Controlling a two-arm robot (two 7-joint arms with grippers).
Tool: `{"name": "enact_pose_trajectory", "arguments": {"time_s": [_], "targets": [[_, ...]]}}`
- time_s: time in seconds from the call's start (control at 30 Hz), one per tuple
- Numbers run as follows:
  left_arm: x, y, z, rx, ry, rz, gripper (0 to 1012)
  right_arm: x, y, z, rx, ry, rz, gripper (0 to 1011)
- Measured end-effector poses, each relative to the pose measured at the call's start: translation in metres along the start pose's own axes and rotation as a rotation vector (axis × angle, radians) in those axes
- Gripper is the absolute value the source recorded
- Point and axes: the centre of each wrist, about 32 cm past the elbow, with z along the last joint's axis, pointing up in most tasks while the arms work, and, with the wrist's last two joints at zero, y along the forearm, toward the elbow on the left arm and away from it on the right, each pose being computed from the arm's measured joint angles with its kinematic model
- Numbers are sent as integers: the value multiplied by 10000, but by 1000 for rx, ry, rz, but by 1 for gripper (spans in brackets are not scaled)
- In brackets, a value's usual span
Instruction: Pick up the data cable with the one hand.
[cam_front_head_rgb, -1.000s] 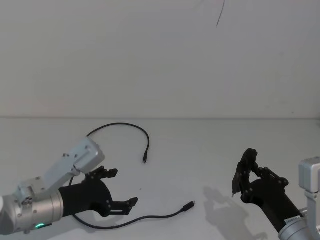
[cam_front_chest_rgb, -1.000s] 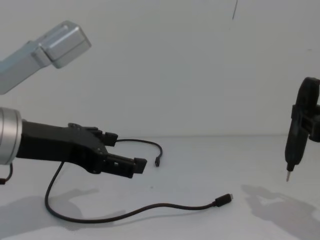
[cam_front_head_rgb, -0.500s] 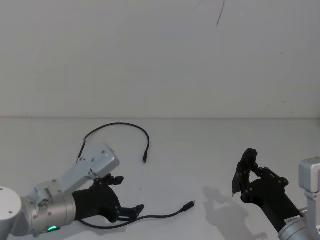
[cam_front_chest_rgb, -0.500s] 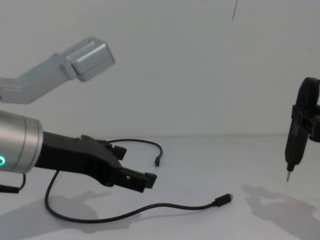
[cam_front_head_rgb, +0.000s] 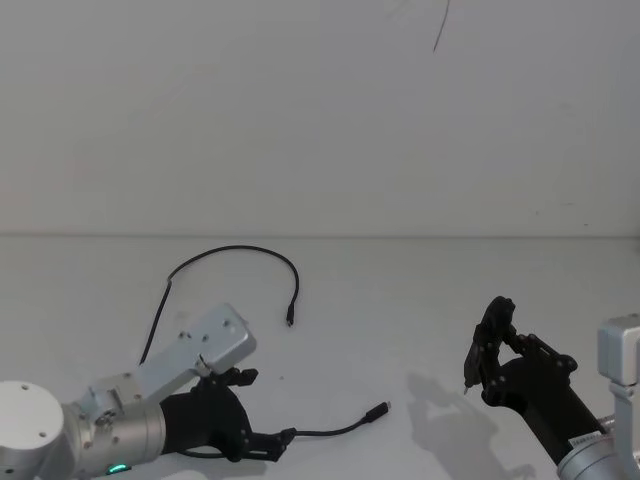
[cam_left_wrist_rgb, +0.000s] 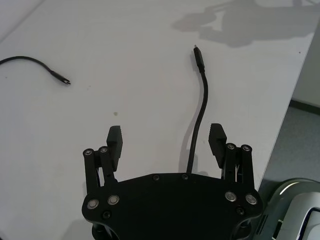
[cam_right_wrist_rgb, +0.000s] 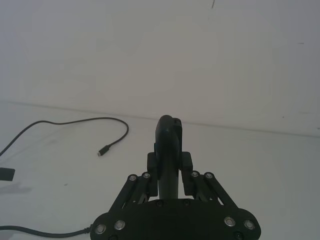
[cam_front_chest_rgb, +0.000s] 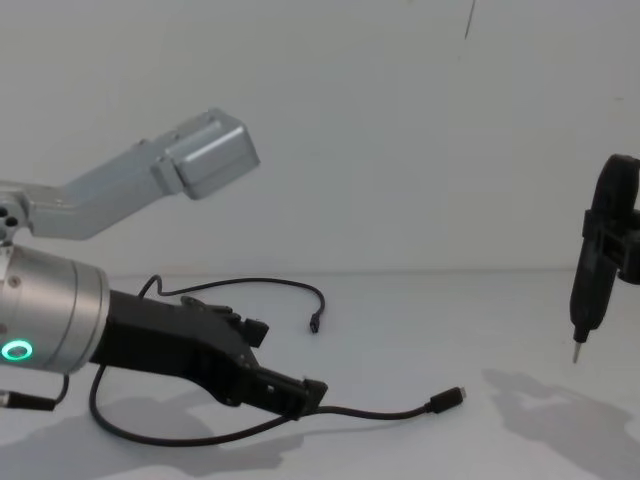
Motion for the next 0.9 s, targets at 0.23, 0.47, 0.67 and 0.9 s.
{"name": "enact_pose_trajectory", "arguments": {"time_s": [0.23,0.47,0.67,0.9], "targets": [[-10,-56,-16,10,-10,-4,1001,0,0,0,0,0,0,269],[-21,-113,-22,20,-12,2,1001,0,0,0,0,0,0,269],[-24,-143,-27,27,-11,7,1001,0,0,0,0,0,0,269],[-29,-168,-29,33,-11,12,1001,0,0,0,0,0,0,269]]}}
